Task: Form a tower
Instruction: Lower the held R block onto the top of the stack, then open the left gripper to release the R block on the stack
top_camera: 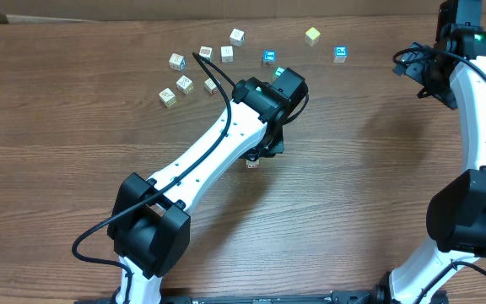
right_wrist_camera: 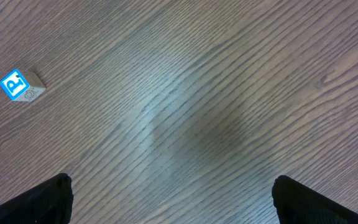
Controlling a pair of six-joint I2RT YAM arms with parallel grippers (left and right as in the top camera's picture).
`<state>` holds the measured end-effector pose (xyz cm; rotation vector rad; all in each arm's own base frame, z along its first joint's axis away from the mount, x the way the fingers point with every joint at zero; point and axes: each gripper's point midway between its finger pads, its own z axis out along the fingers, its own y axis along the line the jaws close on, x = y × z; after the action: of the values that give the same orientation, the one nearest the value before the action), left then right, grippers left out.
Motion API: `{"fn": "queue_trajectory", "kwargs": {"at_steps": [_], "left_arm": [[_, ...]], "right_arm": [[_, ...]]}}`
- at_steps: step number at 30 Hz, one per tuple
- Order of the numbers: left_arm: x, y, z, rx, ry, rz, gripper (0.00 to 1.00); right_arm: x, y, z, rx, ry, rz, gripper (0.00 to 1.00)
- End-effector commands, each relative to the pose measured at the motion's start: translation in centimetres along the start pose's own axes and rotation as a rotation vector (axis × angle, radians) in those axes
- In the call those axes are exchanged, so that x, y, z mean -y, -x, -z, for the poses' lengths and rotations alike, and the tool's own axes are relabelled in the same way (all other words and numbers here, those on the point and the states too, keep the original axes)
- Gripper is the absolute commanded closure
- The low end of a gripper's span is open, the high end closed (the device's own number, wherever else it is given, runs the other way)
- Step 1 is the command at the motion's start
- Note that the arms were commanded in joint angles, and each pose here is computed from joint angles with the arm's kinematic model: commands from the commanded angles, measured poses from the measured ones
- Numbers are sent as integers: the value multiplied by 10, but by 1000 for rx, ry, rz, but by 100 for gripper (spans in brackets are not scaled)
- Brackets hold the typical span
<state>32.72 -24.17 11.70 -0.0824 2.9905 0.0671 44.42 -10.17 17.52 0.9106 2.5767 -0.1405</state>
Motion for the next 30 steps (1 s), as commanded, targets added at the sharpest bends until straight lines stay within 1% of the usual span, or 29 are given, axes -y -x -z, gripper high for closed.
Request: {"fn": "queue_trajectory", "kwargs": {"at_steps": [1,24,30], "left_arm": [[-4,-1,-11,-16,28,0,70],[-1,4,-7,3,13,-1,72],[-6,8,-6,19,33,4,71]], "right_arm": [[0,3,4,14,4,-4,0],[0,4,4,15,4,-4,0],[0,4,4,15,4,-4,0]]}}
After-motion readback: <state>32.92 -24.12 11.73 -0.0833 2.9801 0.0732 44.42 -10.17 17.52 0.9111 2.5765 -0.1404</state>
